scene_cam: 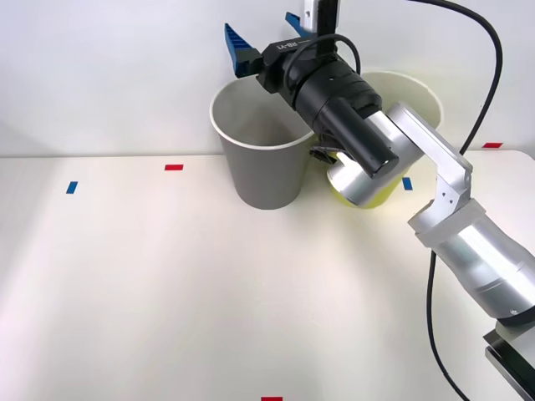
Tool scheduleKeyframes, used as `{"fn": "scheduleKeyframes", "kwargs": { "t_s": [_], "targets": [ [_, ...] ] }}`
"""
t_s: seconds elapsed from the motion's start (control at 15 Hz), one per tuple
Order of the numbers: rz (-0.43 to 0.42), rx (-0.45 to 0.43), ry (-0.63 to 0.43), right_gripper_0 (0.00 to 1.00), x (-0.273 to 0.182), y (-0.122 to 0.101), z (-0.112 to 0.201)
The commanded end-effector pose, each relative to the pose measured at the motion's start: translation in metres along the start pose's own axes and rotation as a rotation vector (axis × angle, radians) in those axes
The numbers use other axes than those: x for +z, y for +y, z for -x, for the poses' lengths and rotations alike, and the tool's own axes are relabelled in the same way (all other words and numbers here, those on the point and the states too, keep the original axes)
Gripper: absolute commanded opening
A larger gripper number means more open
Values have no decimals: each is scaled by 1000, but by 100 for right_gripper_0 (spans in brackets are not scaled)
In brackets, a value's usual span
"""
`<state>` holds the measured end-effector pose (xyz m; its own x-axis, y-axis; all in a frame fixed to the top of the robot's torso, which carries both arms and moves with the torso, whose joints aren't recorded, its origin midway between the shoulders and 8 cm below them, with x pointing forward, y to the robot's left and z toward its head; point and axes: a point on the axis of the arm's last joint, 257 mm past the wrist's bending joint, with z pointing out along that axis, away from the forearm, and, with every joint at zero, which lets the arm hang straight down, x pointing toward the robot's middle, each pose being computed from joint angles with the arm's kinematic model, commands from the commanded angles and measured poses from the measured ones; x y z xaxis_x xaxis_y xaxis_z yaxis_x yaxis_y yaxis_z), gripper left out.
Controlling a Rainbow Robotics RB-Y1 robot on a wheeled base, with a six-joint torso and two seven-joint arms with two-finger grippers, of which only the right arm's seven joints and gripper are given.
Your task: Put cans in the gray bin, plastic bottles in the light green bin
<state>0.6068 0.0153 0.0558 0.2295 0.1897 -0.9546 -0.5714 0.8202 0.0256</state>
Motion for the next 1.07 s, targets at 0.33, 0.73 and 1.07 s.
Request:
{"fn": "scheduleKeyframes", "kwargs": {
  "t_s": [0.33,0.73,1.07],
  "targets": [
    [43,-18,-71,100,-53,6,12],
    [-60,48,-47,100,-172,-15,-7],
    [-236,69,52,100,-248,-65,-49]
  ]
}}
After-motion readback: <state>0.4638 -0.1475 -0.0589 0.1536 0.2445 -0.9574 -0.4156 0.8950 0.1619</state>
